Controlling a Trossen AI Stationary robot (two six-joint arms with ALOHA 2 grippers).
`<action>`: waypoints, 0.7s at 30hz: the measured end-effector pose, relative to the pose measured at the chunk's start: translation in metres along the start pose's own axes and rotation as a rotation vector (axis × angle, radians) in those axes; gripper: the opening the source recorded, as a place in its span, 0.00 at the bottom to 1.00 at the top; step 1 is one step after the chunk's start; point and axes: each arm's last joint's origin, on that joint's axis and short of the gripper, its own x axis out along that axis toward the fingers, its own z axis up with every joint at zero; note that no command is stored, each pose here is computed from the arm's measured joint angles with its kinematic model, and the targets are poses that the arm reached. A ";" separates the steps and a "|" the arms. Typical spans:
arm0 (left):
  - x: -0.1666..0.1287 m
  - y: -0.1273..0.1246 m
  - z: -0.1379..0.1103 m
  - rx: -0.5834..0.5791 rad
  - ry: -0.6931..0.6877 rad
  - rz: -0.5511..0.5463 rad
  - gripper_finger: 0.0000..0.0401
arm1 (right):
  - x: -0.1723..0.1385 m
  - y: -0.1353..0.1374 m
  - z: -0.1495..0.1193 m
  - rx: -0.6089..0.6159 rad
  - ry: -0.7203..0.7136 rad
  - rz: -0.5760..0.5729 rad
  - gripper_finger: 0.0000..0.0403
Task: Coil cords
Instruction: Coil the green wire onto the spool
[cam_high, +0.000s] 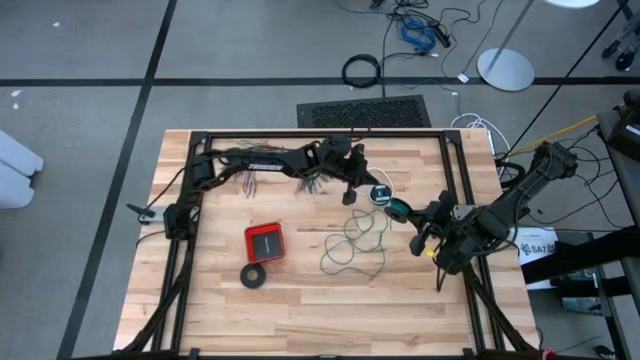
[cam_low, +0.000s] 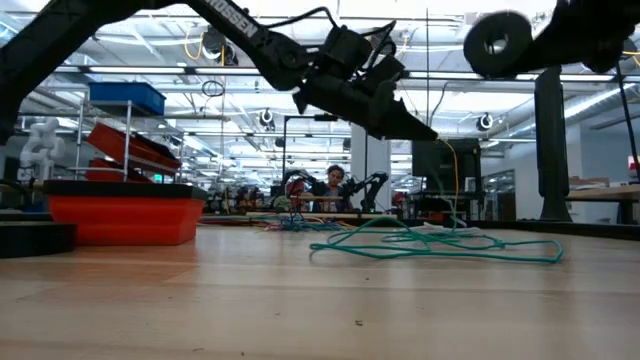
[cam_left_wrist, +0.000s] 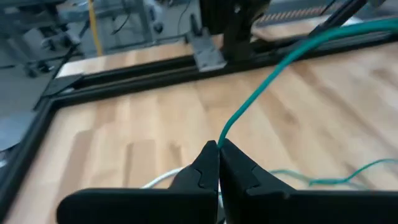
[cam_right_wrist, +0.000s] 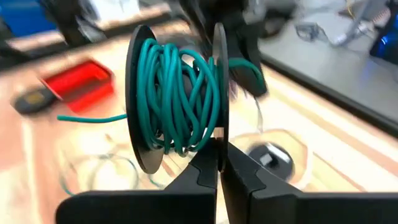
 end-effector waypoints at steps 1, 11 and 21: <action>-0.002 0.000 0.001 0.007 0.017 0.014 0.00 | 0.002 -0.001 -0.002 -0.008 0.026 -0.013 0.00; -0.014 0.004 0.006 0.021 0.076 0.077 0.00 | 0.023 0.003 -0.016 -0.122 0.257 -0.082 0.00; -0.010 -0.006 0.008 -0.026 0.086 0.042 0.00 | 0.046 0.006 -0.023 -0.222 0.334 -0.178 0.00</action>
